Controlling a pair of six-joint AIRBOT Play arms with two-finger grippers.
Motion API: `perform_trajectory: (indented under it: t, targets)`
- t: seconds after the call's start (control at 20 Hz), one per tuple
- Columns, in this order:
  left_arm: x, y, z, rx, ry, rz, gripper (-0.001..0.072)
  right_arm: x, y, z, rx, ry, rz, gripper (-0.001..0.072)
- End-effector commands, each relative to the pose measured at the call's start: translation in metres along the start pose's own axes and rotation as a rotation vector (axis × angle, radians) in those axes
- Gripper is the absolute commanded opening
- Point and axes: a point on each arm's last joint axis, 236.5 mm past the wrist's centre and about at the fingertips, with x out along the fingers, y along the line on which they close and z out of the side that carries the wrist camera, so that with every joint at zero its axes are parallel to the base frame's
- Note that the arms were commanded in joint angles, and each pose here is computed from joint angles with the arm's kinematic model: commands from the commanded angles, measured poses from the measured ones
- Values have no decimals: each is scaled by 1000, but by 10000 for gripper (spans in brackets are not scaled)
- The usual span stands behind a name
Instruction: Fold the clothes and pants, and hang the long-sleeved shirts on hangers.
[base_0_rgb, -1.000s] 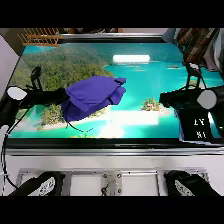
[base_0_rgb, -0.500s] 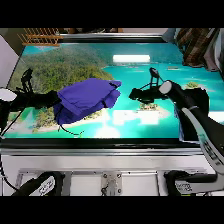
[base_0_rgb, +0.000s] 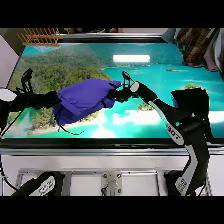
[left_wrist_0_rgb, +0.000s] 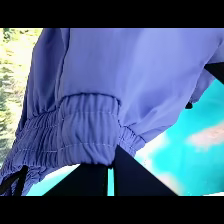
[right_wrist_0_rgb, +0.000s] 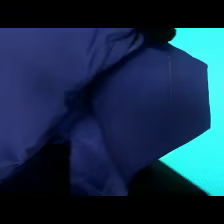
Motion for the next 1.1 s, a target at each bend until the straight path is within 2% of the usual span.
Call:
perform_trajectory:
  t: [0.0, 0.15, 0.3, 0.45, 0.6, 0.75, 0.85, 1.05]
  targets:
    - [-1, 0, 1, -2, -4, -1, 11, 12, 9, 3, -43, -17, 5, 8]
    - [-27, -1, 14, -35, -90, 4, 11, -44, -4, 23, -203, -17, -105, 2]
    - [-90, -16, 20, -31, -240, 3, 11, -184, -19, 61, -425, -97, -356, 2]
    - [-153, -59, 3, -2, -374, -59, 11, -325, -1, 53, -427, -199, -433, 2]
    - [-199, -106, -15, 10, -499, -170, 11, -409, 21, 7, -412, -234, -441, 2]
    - [-206, -130, -26, 33, -522, -238, 11, -431, 36, -20, -348, -293, -388, 2]
    - [-186, -133, -20, 26, -514, -266, 11, -422, 24, -34, -292, -278, -386, 3]
    - [-96, -115, -5, -57, -372, -244, 11, -367, -24, -60, -233, -194, -410, 3]
